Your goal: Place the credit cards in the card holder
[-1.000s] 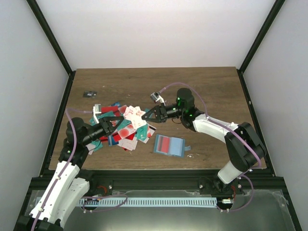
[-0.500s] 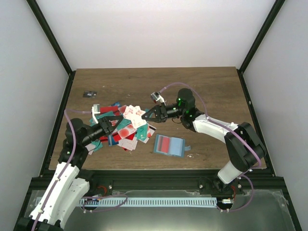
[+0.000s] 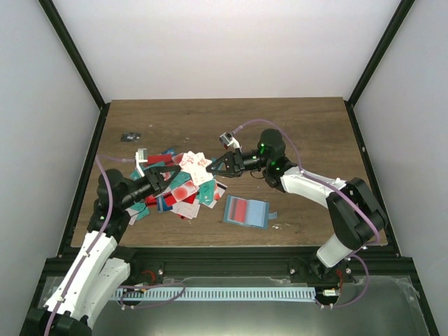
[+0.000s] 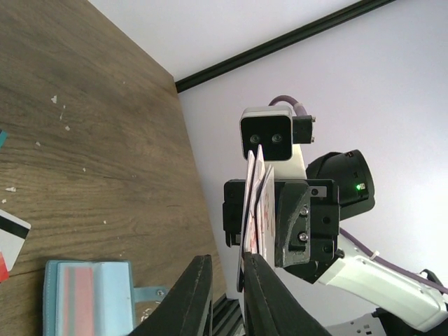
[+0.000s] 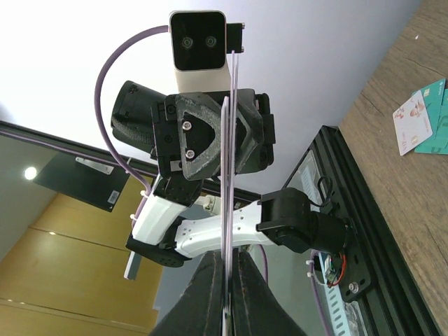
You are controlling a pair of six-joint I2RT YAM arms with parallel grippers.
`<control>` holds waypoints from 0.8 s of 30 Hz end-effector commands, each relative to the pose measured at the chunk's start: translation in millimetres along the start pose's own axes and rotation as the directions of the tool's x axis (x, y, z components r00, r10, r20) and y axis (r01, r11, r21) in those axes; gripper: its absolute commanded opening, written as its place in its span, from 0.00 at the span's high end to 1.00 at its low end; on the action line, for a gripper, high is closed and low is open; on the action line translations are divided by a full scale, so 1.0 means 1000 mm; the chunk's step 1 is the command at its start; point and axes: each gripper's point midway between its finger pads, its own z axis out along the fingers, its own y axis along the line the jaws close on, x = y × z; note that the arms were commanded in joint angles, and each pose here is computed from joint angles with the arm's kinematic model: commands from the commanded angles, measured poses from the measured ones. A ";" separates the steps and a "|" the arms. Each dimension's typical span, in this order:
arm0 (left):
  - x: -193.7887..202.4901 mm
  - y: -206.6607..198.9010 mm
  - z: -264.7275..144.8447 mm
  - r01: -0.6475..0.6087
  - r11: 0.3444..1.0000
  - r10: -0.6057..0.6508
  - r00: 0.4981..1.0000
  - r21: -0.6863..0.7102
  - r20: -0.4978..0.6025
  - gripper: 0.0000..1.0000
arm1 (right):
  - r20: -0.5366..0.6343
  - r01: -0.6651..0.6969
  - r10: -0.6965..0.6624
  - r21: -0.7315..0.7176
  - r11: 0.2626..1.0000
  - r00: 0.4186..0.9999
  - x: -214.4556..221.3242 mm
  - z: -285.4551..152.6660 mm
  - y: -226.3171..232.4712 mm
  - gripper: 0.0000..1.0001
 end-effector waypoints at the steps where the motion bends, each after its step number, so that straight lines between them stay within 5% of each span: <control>1: 0.000 -0.004 0.000 -0.018 0.999 0.018 1.000 0.032 -0.003 0.86 | 0.002 0.046 -0.046 -0.022 0.999 0.999 0.000 -0.002 0.012 0.99; 18: -0.002 -0.012 0.004 0.006 0.997 -0.004 1.000 0.083 -0.016 0.96 | 0.004 0.028 -0.028 -0.030 0.999 1.000 -0.003 0.000 0.006 0.99; 22: -0.006 -0.012 0.003 -0.001 0.999 0.001 1.000 0.054 0.003 0.96 | 0.012 0.003 -0.003 -0.010 1.000 1.000 -0.008 0.002 -0.005 0.85; 24: -0.009 -0.010 0.003 -0.015 1.000 0.015 1.000 0.018 0.014 0.96 | 0.018 -0.009 0.009 0.005 1.000 1.000 -0.012 0.004 -0.012 0.68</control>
